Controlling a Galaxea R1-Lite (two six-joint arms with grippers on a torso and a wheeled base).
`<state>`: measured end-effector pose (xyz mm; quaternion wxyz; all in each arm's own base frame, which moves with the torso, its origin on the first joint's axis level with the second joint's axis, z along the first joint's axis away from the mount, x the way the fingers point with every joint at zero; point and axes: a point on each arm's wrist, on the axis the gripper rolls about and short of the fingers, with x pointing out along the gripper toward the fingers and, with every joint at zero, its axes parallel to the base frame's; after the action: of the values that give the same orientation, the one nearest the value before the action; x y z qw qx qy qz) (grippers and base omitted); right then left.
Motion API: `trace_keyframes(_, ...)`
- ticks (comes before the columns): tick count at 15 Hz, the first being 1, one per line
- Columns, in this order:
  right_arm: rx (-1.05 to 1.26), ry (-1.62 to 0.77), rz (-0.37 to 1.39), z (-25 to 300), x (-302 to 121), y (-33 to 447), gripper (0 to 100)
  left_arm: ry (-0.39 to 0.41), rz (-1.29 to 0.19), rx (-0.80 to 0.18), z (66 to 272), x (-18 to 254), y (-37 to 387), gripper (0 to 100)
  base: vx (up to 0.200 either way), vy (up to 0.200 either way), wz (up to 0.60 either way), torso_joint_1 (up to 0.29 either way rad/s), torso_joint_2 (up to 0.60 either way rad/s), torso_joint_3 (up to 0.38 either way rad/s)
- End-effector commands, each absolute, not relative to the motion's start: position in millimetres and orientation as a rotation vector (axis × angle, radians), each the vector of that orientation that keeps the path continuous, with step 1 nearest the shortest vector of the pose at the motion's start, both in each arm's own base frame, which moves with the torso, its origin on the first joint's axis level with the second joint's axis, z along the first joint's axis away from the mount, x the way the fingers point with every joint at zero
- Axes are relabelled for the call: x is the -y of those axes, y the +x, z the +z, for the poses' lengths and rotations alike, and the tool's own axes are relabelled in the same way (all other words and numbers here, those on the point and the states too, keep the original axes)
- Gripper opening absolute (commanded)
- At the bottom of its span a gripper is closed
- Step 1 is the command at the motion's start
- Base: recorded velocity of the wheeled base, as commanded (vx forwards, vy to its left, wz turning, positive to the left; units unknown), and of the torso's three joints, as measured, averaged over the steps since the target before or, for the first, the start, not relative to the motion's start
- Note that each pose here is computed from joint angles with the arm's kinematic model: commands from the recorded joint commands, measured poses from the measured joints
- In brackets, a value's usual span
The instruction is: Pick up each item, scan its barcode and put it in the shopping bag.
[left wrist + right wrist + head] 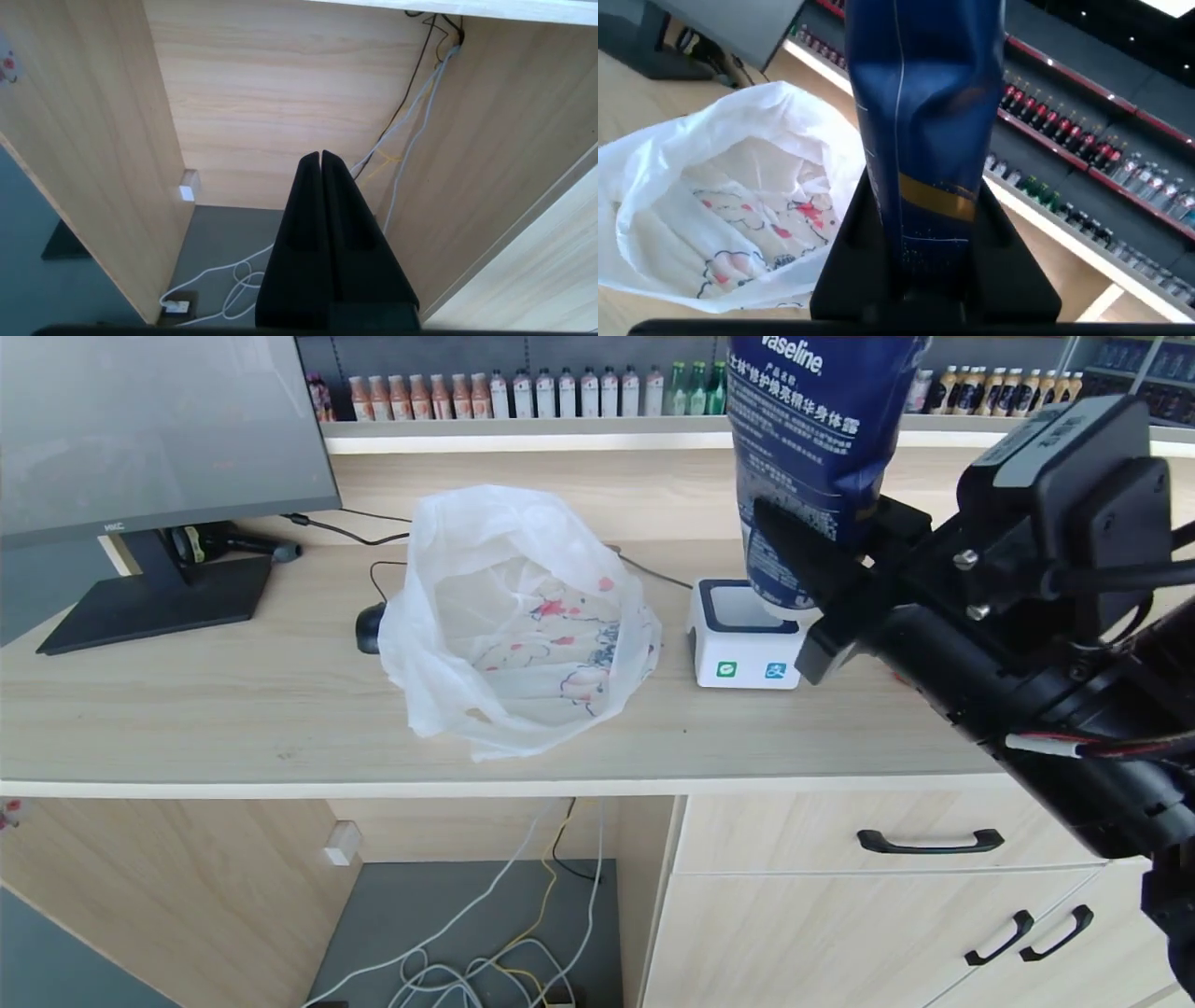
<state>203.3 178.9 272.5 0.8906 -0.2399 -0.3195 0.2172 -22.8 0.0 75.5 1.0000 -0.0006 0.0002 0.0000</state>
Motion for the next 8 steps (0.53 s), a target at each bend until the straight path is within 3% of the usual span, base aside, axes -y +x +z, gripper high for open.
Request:
trace_keyframes(1, 0.677, -0.570, 0.473, 265, -190, 217, 0, -0.002, 0.000, 0.000, 75, 0, -23, 0, 0.000, 0.000, 0.00, 0.000, 0.00, 0.000)
trace_keyframes(8, 0.829, -0.940, 0.557, 247, -157, 270, 0, -0.002, 0.000, 0.000, 75, 0, -23, 0, 0.000, 0.000, 0.00, 0.000, 0.00, 0.000)
